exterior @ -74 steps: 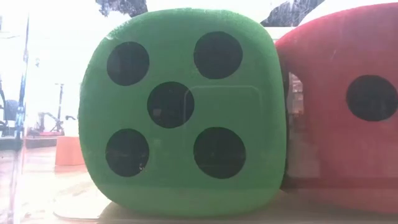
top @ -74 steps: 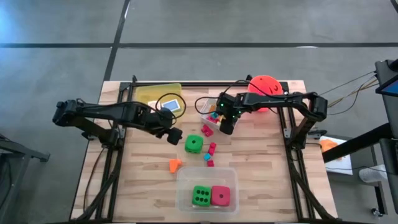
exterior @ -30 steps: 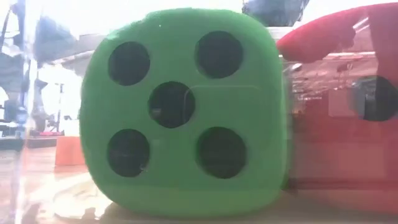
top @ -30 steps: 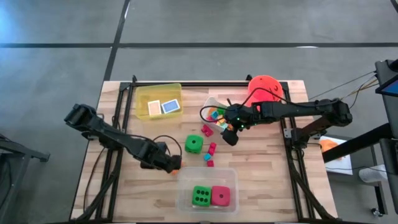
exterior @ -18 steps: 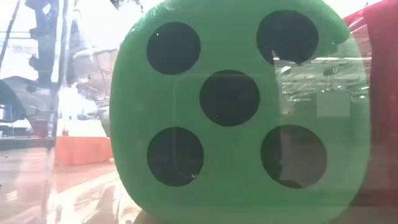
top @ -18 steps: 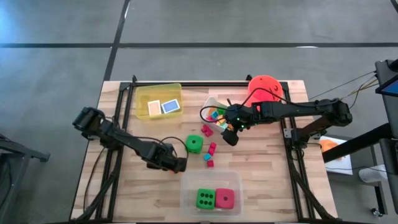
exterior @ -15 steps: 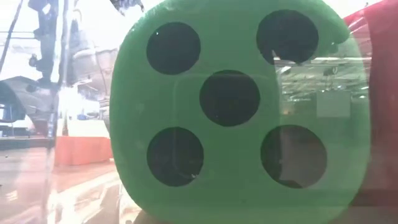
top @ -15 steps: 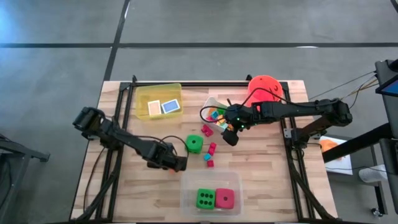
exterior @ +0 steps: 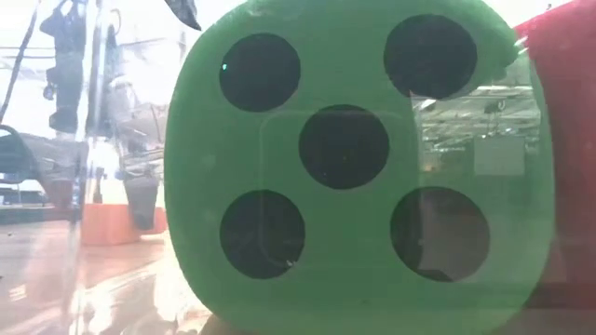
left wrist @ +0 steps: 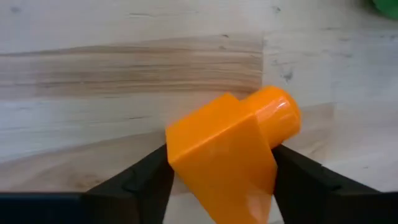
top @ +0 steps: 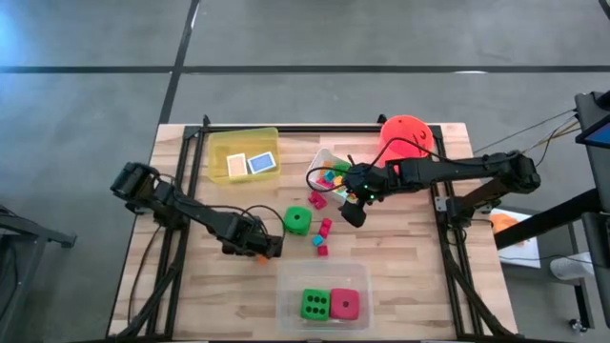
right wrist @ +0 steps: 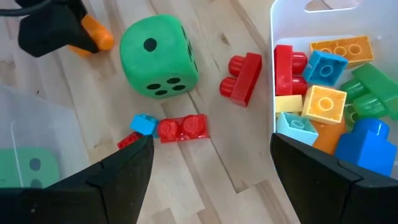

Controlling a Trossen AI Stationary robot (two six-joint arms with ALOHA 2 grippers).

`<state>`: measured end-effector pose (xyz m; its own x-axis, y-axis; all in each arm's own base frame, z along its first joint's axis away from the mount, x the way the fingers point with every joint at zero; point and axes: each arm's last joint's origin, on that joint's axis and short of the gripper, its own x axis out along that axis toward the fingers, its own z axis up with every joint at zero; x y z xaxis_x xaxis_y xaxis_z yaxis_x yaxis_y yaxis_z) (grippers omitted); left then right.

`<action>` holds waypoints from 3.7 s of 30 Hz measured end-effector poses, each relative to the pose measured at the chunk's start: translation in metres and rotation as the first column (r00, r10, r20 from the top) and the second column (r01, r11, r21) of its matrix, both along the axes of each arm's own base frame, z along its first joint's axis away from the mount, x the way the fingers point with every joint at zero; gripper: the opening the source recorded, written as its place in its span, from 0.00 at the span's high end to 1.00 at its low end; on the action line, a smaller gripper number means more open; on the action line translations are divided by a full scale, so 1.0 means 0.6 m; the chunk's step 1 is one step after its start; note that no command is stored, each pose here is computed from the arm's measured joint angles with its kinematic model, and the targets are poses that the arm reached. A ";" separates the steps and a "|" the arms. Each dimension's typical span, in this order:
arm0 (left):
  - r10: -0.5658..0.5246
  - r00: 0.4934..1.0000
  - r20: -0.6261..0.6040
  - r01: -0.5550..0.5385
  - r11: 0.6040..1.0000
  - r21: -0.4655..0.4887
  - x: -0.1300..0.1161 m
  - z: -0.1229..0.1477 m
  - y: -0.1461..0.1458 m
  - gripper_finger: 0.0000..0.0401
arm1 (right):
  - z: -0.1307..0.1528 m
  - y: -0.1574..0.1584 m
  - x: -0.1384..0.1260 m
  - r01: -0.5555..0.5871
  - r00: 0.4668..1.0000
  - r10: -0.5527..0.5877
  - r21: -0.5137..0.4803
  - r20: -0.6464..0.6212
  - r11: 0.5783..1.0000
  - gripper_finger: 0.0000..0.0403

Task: Pick & Place Toys
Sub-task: Put the orange game piece into the white bin

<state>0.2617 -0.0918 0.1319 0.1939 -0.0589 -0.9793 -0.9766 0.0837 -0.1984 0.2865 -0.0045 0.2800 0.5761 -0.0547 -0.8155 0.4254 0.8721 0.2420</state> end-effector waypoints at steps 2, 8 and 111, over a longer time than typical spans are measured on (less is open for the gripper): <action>0.015 1.000 -0.006 -0.015 1.000 -0.019 -0.004 -0.004 0.002 0.47 | 0.000 0.002 0.000 -0.004 1.000 0.004 -0.001 0.002 1.000 0.21; 0.022 1.000 -0.011 -0.022 0.999 -0.036 -0.010 -0.006 0.007 0.62 | 0.000 0.003 0.000 -0.009 1.000 0.009 -0.006 0.003 1.000 0.21; -0.542 0.049 0.839 -0.105 0.832 0.544 0.034 0.354 0.119 0.64 | 0.227 0.048 0.107 0.082 0.619 -0.402 0.453 0.675 0.888 0.21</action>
<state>0.2821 -0.0204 0.3442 0.9884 -0.0415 0.1461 0.1400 0.6220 -0.7704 0.3506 0.0241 0.4160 0.9892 -0.0964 -0.1107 0.1456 0.5486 0.8233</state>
